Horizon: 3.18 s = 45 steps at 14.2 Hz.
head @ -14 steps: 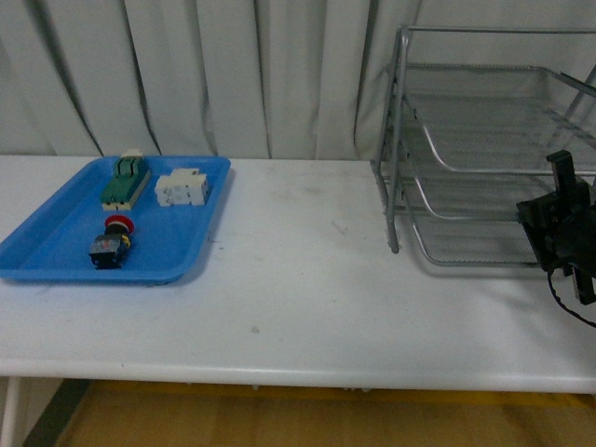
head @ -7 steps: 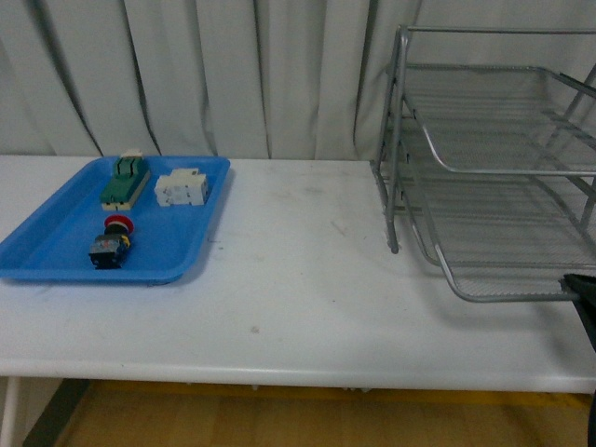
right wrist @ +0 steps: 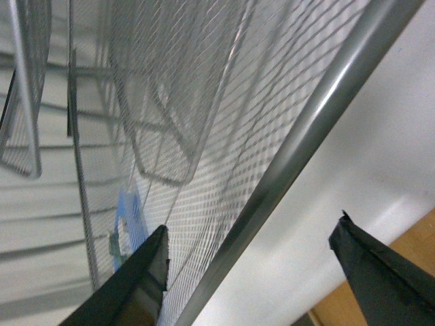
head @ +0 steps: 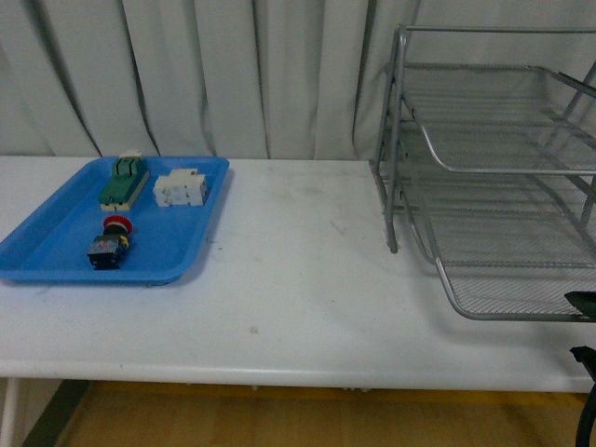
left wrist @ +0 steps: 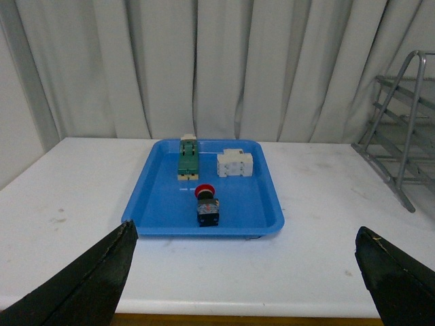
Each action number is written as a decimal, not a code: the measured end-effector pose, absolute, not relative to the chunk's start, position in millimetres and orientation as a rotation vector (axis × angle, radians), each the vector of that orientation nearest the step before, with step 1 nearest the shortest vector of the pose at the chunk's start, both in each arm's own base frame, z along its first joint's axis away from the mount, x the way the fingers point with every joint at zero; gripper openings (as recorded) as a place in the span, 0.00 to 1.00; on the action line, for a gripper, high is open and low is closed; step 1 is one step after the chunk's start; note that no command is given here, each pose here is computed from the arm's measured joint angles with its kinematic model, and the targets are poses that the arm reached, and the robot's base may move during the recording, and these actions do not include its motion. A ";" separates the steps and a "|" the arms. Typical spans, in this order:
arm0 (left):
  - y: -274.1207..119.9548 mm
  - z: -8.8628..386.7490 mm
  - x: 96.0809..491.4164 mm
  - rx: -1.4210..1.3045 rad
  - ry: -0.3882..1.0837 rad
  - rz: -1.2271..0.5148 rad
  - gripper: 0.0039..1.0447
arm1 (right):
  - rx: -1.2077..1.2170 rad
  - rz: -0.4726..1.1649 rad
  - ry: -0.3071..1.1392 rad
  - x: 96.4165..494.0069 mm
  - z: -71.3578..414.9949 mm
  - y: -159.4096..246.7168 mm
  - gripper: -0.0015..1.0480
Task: Place button on rack with both arms
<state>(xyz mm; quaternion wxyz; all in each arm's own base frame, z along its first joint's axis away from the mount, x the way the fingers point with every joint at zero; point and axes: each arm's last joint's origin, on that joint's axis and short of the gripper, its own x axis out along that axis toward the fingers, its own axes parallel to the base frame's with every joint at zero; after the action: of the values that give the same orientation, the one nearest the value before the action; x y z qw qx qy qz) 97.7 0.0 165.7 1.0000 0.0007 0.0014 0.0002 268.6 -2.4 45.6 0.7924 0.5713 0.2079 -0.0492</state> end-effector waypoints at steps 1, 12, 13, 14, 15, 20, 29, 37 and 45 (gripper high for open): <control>0.0 165.7 97.7 0.001 0.003 0.000 0.94 | 1.176 -0.076 0.449 258.2 53.1 2.9 0.79; -0.1 165.6 97.7 0.001 0.003 -0.001 0.94 | 0.018 -0.003 -0.023 160.9 151.0 -0.1 0.05; -0.1 165.7 97.7 0.001 0.003 -0.001 0.94 | 0.007 -0.003 -0.036 154.8 157.5 -0.1 0.02; -0.1 165.7 97.7 0.001 0.003 -0.001 0.94 | 0.007 -0.003 -0.039 149.2 161.6 -0.1 0.02; -0.1 165.7 97.7 0.001 0.003 -0.001 0.94 | 0.007 -0.003 -0.036 144.5 163.8 -0.1 0.02; -0.1 165.7 97.7 0.001 0.003 0.000 0.94 | 0.006 -0.003 -0.015 121.3 170.1 -0.1 0.02; -0.1 165.7 97.7 0.001 0.003 -0.001 0.94 | 0.006 -0.003 0.020 104.4 166.3 -0.1 0.02; -2.7 165.4 98.6 -0.025 0.207 0.076 0.94 | 0.003 -0.002 -0.004 97.2 166.7 -0.1 0.37; -2.4 152.6 340.0 -0.027 0.766 -0.033 0.94 | 0.003 0.000 -0.004 97.2 166.7 0.0 0.94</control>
<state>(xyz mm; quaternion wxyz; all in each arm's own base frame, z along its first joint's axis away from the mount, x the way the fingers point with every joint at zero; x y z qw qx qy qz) 340.0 -2.4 152.6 0.9273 -0.0132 0.3737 -0.0159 97.2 0.0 166.7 1.0000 0.0014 -0.0020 -0.0002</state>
